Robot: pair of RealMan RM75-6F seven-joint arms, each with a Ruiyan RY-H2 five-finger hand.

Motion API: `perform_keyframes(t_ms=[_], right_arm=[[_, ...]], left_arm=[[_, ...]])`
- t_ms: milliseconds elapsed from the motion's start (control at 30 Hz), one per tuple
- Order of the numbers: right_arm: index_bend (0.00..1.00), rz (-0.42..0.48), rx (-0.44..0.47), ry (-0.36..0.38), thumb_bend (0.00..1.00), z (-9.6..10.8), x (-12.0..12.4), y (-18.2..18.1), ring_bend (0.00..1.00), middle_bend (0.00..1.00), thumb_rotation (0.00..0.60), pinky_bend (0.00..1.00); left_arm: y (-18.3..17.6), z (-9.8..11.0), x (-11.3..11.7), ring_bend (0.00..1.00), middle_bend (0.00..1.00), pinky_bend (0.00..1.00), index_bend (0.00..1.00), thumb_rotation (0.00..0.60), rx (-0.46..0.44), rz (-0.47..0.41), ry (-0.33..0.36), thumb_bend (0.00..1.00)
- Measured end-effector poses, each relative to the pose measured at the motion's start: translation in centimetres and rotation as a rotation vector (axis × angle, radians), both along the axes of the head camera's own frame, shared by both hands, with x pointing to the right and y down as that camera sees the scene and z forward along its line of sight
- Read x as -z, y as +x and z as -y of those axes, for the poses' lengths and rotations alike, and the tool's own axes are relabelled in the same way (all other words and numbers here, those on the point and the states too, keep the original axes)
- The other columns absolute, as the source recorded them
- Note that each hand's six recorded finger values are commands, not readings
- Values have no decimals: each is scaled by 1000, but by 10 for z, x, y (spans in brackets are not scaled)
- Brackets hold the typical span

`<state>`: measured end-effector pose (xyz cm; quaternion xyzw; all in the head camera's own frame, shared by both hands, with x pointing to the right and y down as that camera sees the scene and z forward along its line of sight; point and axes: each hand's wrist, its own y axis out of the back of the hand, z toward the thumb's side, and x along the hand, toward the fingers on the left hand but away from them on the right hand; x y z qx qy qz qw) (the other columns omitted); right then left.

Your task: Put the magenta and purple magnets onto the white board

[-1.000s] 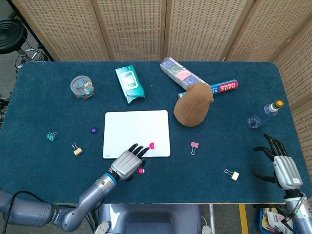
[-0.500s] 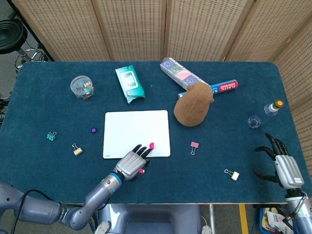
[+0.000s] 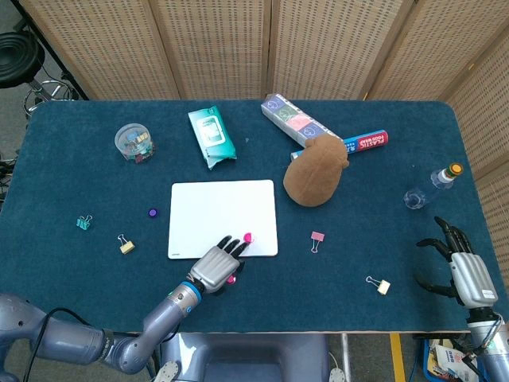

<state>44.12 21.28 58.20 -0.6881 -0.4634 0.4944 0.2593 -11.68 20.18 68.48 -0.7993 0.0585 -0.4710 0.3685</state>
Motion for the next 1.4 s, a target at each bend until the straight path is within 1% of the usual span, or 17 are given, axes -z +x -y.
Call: perform_keyframes(t_ms=[167,333,500,700,867,1133,1233,1400], right_arm=[[334,2,-3,3,228,0,1,1,0,0,600,0],[334,4,-4,4,229,0,1,1,0,0,600,0],[334,6,-6,5,229,1,2,2,0,0,600,0],[334,5,-7,5,229,1,2,2,0,0,600,0],[336,5,-7,2,229,1,2,2,0,0,600,0],[336,7,-8,0,229,0,2,2,0,0,600,0],[339,6,-6,-3,229,0,1,2,0,0,600,0],[350,5,-10,-10,229,0,-1,3,0,0,600,0]], left_arm=[[1,0,-1,0,0,0,493,600,1,8,4,230],[1,-1,-2,0,0,0,581,600,2,9,3,281],[-1,0,-3,0,0,0,594,600,1,20,11,374],[-2,1,-2,0,0,0,598,600,0,24,12,396],[-3,6,3,0,0,0,605,600,16,10,19,405],[-9,17,8,0,0,0,612,600,40,7,25,409],[-11,27,12,0,0,0,612,600,79,-12,11,409],[-17,53,18,0,0,0,612,600,160,-38,-4,415]])
